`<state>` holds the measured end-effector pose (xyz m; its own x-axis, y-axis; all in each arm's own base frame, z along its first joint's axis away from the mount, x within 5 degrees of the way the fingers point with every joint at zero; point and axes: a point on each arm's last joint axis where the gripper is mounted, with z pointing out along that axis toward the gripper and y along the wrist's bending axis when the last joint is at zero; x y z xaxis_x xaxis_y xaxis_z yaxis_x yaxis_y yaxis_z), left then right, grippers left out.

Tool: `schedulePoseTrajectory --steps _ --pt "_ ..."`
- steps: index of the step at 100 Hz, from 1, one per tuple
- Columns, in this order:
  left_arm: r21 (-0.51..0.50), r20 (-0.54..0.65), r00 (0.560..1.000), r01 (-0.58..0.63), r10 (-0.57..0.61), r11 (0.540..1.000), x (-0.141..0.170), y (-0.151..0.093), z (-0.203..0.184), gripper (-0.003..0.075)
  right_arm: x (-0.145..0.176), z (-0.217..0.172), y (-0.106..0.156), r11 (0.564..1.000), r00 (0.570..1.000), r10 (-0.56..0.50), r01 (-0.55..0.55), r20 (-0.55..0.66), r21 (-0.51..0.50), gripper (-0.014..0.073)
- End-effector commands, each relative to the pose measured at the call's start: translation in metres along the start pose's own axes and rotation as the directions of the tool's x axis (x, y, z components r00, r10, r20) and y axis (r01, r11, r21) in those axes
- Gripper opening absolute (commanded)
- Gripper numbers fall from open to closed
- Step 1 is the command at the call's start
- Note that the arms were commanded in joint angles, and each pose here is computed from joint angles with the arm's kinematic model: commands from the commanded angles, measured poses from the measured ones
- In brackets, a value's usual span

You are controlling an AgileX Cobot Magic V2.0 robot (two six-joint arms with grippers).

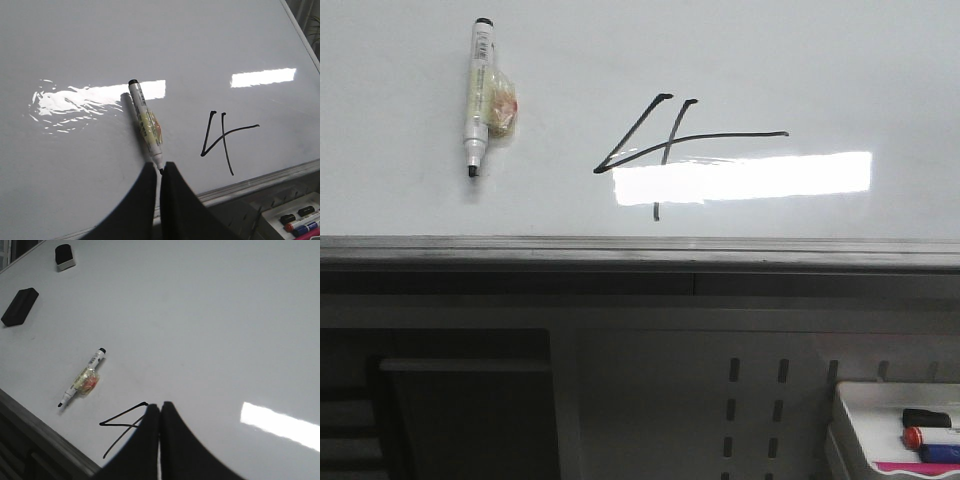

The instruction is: Write number 4 on whiteboard

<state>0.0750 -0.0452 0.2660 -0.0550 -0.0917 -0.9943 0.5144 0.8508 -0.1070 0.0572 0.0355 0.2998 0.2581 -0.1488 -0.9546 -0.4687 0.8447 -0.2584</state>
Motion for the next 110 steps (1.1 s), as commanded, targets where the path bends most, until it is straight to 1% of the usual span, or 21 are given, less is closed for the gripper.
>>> schedulePoseTrajectory --steps 1,47,58,63,68,70,71,76,77,78,79,80,81,84,87,92,101,106,110 --pt "-0.023 0.033 0.999 0.005 -0.004 1.0 -0.008 0.002 0.0 -0.002 -0.009 0.0 -0.006 0.999 0.999 0.009 -0.011 0.032 0.053 -0.0064" --pt "-0.028 0.027 1.0 -0.004 0.005 1.0 -0.003 0.002 -0.001 -0.002 -0.009 0.0 -0.006 0.999 0.999 0.009 -0.011 0.032 0.053 -0.0064" --pt "-0.074 0.065 0.989 -0.126 0.131 0.989 0.003 0.007 -0.007 -0.002 -0.009 0.0 -0.006 0.999 0.999 0.009 -0.011 0.032 0.053 -0.0064" --pt "-0.097 0.083 0.984 -0.152 0.16 0.984 0.009 0.01 -0.011 -0.002 -0.009 0.0 -0.006 0.999 0.999 0.009 -0.011 0.032 0.053 -0.0064" --pt "-0.126 0.112 0.983 -0.129 0.143 0.984 0.016 0.013 -0.015 -0.002 -0.009 0.0 -0.006 0.999 0.999 0.009 -0.011 0.032 0.053 -0.0064" --pt "-0.137 0.125 0.979 -0.144 0.161 0.98 0.017 0.013 -0.017 -0.002 -0.009 0.0 -0.006 0.999 0.999 0.009 -0.011 0.032 0.053 -0.0064" --pt "-0.136 0.13 0.981 -0.125 0.143 0.983 0.018 0.014 -0.017 -0.002 -0.009 0.0 -0.006 0.999 0.999 0.009 -0.011 0.032 0.053 -0.0064" --pt "-0.156 0.153 0.977 -0.122 0.146 0.98 0.026 0.015 -0.022 -0.002 -0.009 0.0 -0.006 0.999 0.999 0.009 -0.011 0.032 0.053 -0.0064" --pt "-0.165 0.155 0.974 -0.137 0.163 0.977 0.027 0.016 -0.022 -0.002 -0.009 0.0 -0.006 0.999 0.999 0.009 -0.011 0.032 0.053 -0.0064" --pt "-0.162 0.157 0.977 -0.119 0.144 0.98 0.028 0.016 -0.023 -0.002 -0.009 0.0 -0.006 0.999 0.999 0.009 -0.011 0.032 0.053 -0.0064" --pt "-0.175 0.16 0.974 -0.13 0.158 0.976 0.03 0.016 -0.024 -0.002 -0.009 0.0 -0.006 0.999 0.999 0.009 -0.011 0.032 0.053 -0.0064" --pt "-0.175 0.165 0.976 -0.109 0.138 0.979 0.032 0.017 -0.025 -0.002 -0.009 0.0 -0.006 0.999 0.999 0.009 -0.011 0.032 0.053 -0.0064" --pt "-0.182 0.164 0.975 -0.123 0.153 0.976 0.032 0.017 -0.025 -0.002 -0.009 0.0 -0.006 0.999 0.999 0.009 -0.011 0.032 0.053 -0.0064" --pt "-0.19 0.169 0.979 -0.085 0.118 0.978 0.038 0.018 -0.026 -0.002 -0.009 0.0 -0.006 0.999 0.999 0.009 -0.011 0.032 0.053 -0.0064" --pt "-0.205 0.162 0.982 -0.062 0.097 0.977 0.044 0.019 -0.028 -0.002 -0.009 0.0 -0.006 0.999 0.999 0.009 -0.011 0.032 0.053 -0.0064" --pt "-0.223 0.132 0.987 -0.057 0.088 0.973 0.051 0.02 -0.029 -0.002 -0.009 0.0 -0.006 0.999 0.999 0.009 -0.011 0.032 0.053 -0.0064" --pt "-0.262 0.027 0.997 -0.068 0.078 0.963 0.067 0.022 -0.031 -0.002 -0.009 0.0 -0.006 0.999 0.999 0.009 -0.011 0.032 0.053 -0.0064" --pt "-0.279 -0.05 0.997 -0.068 0.056 0.958 0.075 0.022 -0.033 -0.002 -0.009 0.0 -0.006 0.999 0.999 0.009 -0.011 0.032 0.053 -0.0064" --pt "-0.291 -0.086 0.996 -0.063 0.039 0.955 0.079 0.023 -0.034 -0.002 -0.009 0.0 -0.006 0.999 0.999 0.009 -0.011 0.031 0.052 -0.0064"
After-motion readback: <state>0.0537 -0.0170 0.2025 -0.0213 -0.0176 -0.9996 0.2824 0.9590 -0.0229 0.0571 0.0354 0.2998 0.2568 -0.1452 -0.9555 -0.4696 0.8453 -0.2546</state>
